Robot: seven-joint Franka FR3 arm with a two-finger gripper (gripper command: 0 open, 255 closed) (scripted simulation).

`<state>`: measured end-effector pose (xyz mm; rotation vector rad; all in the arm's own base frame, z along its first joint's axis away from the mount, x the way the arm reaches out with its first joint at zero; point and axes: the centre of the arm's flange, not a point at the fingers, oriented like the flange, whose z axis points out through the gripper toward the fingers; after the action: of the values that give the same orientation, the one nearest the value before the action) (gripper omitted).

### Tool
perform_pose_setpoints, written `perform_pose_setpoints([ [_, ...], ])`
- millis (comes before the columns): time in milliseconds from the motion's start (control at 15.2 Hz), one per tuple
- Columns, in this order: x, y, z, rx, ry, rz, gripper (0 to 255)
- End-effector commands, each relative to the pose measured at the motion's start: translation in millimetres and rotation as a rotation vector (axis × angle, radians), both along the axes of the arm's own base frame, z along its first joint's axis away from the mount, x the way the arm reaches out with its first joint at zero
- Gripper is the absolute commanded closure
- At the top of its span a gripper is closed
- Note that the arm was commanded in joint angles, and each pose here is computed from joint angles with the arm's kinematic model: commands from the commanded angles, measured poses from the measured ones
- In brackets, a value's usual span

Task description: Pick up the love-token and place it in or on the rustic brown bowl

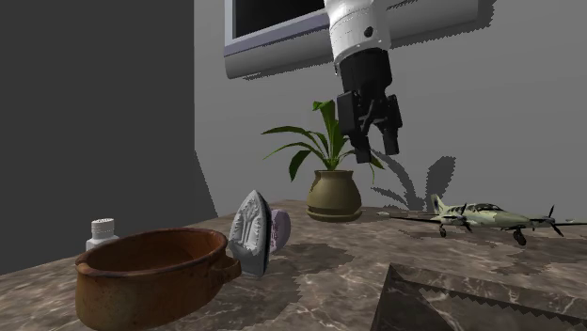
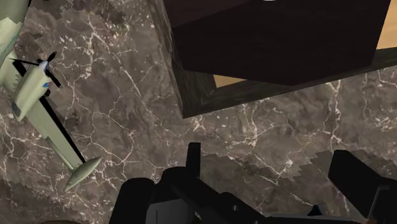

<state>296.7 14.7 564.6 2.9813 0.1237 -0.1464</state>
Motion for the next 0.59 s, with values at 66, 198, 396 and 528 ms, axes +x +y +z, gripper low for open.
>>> perform_pose_setpoints([
  [66, 12, 2, -4, 0.007, 0.0, 0.002, 0],
  [198, 36, 7, -11, 0.02, -0.001, 0.007, 0],
  [396, 72, 15, -21, 0.039, -0.003, 0.013, 0],
  [528, 97, 20, -28, 0.053, -0.004, 0.018, 0],
])
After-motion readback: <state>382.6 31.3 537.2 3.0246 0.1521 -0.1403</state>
